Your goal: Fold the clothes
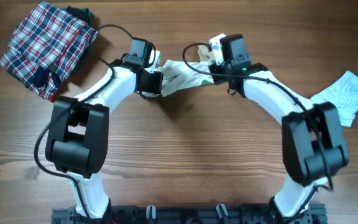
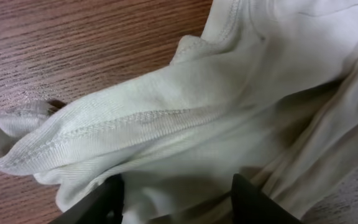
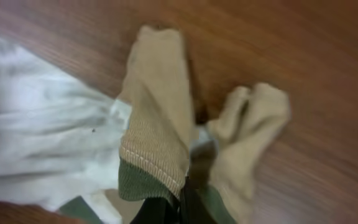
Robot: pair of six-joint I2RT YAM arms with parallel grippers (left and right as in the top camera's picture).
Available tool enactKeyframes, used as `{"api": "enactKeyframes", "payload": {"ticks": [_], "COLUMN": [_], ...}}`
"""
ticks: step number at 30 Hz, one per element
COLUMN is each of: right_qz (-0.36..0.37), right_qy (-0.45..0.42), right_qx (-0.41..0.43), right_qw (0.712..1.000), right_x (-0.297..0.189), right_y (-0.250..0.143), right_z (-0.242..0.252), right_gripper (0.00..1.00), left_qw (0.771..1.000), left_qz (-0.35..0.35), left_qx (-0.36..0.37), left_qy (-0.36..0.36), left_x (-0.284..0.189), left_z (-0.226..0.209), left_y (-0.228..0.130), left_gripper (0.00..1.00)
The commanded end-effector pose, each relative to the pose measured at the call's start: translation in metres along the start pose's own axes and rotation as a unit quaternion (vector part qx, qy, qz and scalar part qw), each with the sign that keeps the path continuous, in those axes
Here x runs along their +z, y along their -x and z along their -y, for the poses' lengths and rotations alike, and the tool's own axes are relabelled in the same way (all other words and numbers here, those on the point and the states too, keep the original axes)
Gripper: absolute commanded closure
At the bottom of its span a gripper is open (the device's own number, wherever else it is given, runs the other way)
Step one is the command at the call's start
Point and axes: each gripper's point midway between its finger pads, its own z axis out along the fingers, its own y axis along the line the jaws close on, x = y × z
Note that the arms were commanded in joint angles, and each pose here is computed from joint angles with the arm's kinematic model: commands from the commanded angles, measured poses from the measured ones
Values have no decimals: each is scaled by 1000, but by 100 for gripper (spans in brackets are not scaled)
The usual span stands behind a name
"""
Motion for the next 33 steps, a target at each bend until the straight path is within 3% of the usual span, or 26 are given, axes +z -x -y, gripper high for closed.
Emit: {"api": "enactKeyframes", "payload": {"ticks": [1,15,20,22,23,28,31,33], "right_qz": [37,-106,-173,-186,-186,-169,-133,-110], "right_qy": [-26,-31,-138,-149,-151,-149,-128,-75], "right_qx": [47,157,227,240,247,264,266,248], "right_qw": [998,981,948,941,939,938,946,959], "right_x": [-41,-63,-80,-83,-84,-80,-73,-66], "right_y": [28,-42,-84,-92,-92,-85,-66,-49], "right_z": [15,10,35,36,36,36,34,20], "right_gripper": [96,95,94,72,35,14,15,22], "left_qw": [1000,1000,1000,1000,1000,1000,1000,1000], "left_qz": [-10,-24,-24,-24,-24,-24,-24,-23], "left_qx": [-8,-8,-8,-8,-8,-8,-8,-8], "left_qy": [8,10,10,9,9,9,9,9], "left_x": [5,5,5,5,5,5,5,5], "left_z": [-4,-5,-5,-5,-5,-5,-5,-5], "left_y": [-6,-14,-14,-14,-14,-14,-13,-13], "left_gripper": [44,43,43,42,42,42,42,42]}}
